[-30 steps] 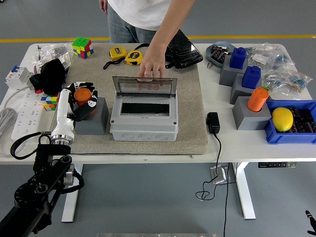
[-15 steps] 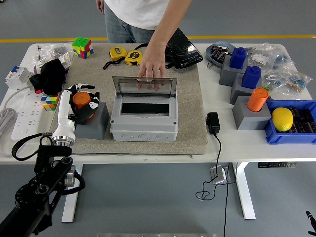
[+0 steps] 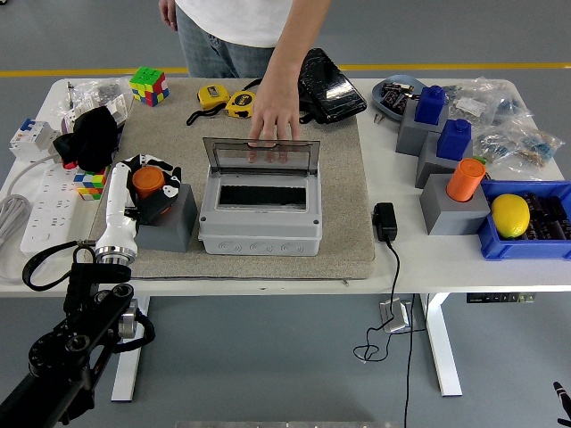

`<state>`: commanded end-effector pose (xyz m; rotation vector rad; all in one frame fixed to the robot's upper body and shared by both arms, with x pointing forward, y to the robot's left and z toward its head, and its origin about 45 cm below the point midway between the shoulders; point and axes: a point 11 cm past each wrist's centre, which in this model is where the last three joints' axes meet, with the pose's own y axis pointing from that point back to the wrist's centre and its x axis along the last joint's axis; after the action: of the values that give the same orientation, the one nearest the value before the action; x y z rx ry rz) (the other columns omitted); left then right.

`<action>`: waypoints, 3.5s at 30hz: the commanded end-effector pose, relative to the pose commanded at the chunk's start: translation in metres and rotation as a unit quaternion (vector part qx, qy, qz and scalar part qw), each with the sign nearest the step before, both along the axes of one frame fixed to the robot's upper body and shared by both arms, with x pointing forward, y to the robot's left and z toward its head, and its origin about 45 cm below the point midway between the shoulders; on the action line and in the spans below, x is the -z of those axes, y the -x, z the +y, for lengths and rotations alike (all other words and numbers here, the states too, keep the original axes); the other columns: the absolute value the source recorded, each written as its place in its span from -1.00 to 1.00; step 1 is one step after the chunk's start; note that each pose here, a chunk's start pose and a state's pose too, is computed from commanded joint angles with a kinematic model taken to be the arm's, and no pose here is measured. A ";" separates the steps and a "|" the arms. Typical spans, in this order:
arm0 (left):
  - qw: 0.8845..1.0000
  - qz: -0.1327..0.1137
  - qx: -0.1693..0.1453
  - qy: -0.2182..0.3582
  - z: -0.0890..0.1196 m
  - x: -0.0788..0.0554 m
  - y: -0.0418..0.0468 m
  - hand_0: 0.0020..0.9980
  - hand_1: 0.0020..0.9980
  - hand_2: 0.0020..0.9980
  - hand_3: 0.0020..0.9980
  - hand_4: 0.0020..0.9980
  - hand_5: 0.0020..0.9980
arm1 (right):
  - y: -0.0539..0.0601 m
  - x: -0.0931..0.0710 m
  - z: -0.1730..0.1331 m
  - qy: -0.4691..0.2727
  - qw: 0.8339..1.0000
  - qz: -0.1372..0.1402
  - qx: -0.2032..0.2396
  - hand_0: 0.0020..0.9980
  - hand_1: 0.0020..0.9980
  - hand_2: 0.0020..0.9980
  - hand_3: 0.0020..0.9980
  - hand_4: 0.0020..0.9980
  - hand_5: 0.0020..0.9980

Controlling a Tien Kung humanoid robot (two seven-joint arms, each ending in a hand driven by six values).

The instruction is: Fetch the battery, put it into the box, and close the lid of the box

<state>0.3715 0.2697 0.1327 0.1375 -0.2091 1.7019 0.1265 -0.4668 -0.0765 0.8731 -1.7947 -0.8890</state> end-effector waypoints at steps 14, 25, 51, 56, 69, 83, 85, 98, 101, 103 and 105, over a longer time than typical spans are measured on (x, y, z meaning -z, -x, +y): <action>1.000 -0.011 -0.005 -0.005 0.001 -0.009 -0.0047 -0.89 -0.81 -0.56 -0.34 0.28 -0.95 | -0.002 0.000 0.001 -0.001 1.000 -0.003 0.002 0.71 0.65 0.56 0.61 1.00 1.00; 1.000 -0.016 -0.007 -0.008 0.003 -0.013 -0.0073 -0.90 -0.83 -0.57 -0.36 0.25 -0.93 | -0.002 0.000 0.002 -0.002 1.000 -0.004 0.003 0.70 0.65 0.56 0.61 1.00 1.00; 0.982 -0.045 0.006 -0.181 0.019 -0.058 -0.0174 -0.95 -0.95 -0.51 -0.20 0.21 -0.92 | -0.001 -0.002 -0.003 0.003 1.000 -0.003 0.005 0.71 0.65 0.56 0.61 1.00 1.00; 0.957 -0.055 0.025 -0.283 0.012 -0.076 -0.0165 -0.94 -0.96 -0.59 -0.38 0.20 -0.92 | -0.002 -0.003 -0.005 0.005 1.000 -0.005 0.004 0.71 0.65 0.56 0.61 1.00 1.00; 0.853 -0.075 0.083 -0.509 -0.022 -0.104 -0.0021 -0.94 -0.95 -0.52 -0.20 0.21 -0.91 | -0.002 -0.004 -0.008 0.008 1.000 -0.006 0.007 0.71 0.65 0.56 0.61 1.00 1.00; 0.819 -0.079 0.190 -0.535 -0.079 -0.088 0.0268 -0.94 -0.94 -0.52 -0.19 0.22 -0.90 | -0.006 -0.007 -0.011 0.011 1.000 -0.011 0.009 0.71 0.65 0.56 0.61 1.00 1.00; 0.816 -0.082 0.201 -0.536 -0.088 -0.085 0.0287 -0.94 -0.94 -0.52 -0.19 0.22 -0.90 | -0.007 -0.007 -0.011 0.010 1.000 -0.012 0.009 0.71 0.65 0.56 0.61 1.00 1.00; 0.810 -0.110 0.236 -0.526 -0.131 -0.080 0.0280 -0.94 -0.94 -0.52 -0.19 0.22 -0.90 | -0.008 -0.007 -0.010 0.011 1.000 -0.011 0.007 0.71 0.65 0.56 0.61 1.00 1.00; 0.811 -0.115 0.230 -0.525 -0.136 -0.080 0.0193 -0.94 -0.94 -0.52 -0.19 0.22 -0.90 | -0.010 -0.007 -0.010 0.011 1.000 -0.013 0.005 0.71 0.65 0.56 0.61 1.00 1.00; 0.813 -0.113 0.225 -0.526 -0.136 -0.079 0.0139 -0.94 -0.94 -0.52 -0.19 0.22 -0.91 | -0.010 -0.008 -0.010 0.011 1.000 -0.013 0.004 0.71 0.65 0.57 0.61 1.00 1.00; 0.815 -0.112 0.220 -0.524 -0.138 -0.078 0.0084 -0.94 -0.94 -0.52 -0.19 0.22 -0.91 | -0.010 -0.008 -0.010 0.011 1.000 -0.013 0.004 0.71 0.65 0.57 0.61 1.00 1.00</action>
<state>0.3631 0.1320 0.2109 0.6511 -1.2581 0.9666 0.1369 -0.4765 -0.0689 0.8672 -1.8275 -0.8647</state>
